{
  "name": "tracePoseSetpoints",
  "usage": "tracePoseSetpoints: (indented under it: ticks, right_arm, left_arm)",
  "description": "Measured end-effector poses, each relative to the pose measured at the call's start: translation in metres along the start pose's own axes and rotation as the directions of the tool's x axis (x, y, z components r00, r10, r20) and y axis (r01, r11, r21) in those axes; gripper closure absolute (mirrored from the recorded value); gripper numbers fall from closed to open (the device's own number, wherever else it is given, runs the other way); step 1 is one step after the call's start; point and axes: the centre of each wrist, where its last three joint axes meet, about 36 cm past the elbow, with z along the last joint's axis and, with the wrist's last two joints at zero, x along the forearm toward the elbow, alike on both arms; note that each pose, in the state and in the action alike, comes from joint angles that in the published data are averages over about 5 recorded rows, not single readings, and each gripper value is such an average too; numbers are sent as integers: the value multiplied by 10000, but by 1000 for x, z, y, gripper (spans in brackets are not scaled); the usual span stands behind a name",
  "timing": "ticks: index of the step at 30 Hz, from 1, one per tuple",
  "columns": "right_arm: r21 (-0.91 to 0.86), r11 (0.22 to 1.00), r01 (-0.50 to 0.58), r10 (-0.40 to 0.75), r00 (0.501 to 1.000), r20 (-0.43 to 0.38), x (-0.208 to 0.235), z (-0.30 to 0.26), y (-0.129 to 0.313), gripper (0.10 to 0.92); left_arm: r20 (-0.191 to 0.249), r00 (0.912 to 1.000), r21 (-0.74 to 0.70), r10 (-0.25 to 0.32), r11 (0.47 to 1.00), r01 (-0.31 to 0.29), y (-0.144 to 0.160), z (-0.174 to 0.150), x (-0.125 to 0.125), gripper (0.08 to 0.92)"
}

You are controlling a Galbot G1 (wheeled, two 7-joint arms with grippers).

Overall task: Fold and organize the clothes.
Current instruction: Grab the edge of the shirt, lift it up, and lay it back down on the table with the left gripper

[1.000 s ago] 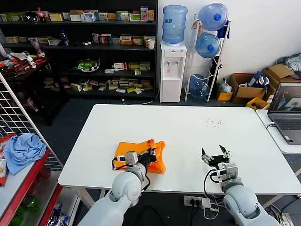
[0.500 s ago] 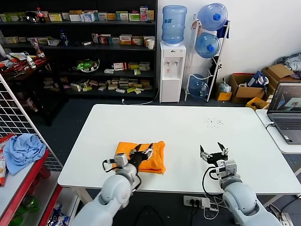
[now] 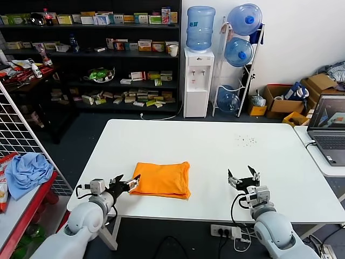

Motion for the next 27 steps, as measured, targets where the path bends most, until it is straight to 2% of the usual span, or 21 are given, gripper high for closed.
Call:
tracePoseSetpoints:
  ticks: [6, 13, 24, 27]
  right_arm:
    - [-18, 10000, -28, 28, 10000, -38, 4, 3, 0, 200]
    - [-32, 10000, -50, 50, 10000, -64, 8, 3, -1, 200]
    - [-68, 10000, 8, -8, 10000, -13, 12, -1, -2, 200]
    - [-96, 10000, 29, -28, 10000, 41, 12, -4, -1, 200]
  left_arm:
    - [-323, 9980, 405, 541, 9978, -528, 13, -8, -4, 177]
    - [-408, 9934, 717, 1070, 9920, -1039, 17, -9, -19, 177]
    - [-655, 9911, 507, 1156, 9924, -1124, 21, -5, -43, 177]
    - [-737, 9899, 480, 1208, 9919, -1175, 20, -4, -45, 217]
